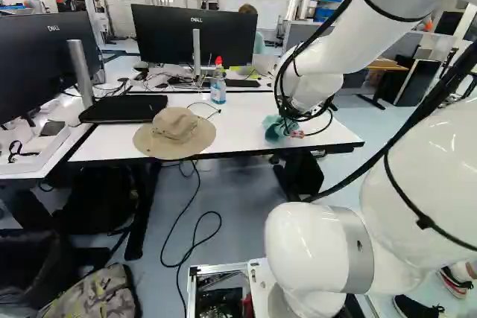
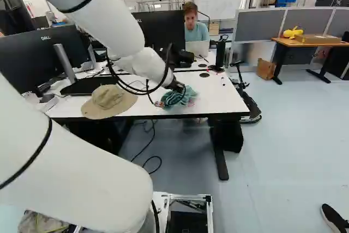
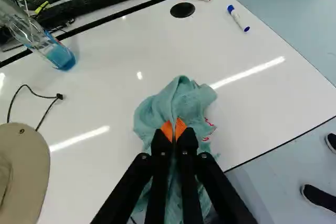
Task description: Clean the table with the green towel
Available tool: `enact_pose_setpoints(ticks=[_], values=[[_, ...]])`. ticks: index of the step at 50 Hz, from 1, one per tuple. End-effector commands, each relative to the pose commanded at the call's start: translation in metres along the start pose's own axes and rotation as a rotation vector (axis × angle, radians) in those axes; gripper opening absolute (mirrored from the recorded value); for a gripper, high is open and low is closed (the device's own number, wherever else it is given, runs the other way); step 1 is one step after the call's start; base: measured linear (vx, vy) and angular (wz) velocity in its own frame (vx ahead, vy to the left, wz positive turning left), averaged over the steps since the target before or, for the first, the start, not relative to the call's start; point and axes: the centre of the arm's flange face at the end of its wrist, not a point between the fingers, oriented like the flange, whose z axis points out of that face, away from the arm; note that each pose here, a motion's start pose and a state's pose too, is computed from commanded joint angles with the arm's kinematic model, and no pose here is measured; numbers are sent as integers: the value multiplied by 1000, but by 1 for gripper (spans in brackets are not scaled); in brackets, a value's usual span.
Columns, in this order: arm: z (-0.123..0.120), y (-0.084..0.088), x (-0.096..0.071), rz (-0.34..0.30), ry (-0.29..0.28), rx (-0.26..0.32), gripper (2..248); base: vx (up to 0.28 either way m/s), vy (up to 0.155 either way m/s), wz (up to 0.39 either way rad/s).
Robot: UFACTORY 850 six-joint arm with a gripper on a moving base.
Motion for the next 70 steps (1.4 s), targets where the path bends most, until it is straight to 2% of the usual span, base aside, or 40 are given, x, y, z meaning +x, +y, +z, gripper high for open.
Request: enact_pose_setpoints(ticks=[7,36,70], values=[[8,0,-3,0,-20,-3,27,0,0,0],[7,0,-4,0,-30,-3,27,0,0,0],[7,0,-10,0,-101,-3,27,0,0,0]])
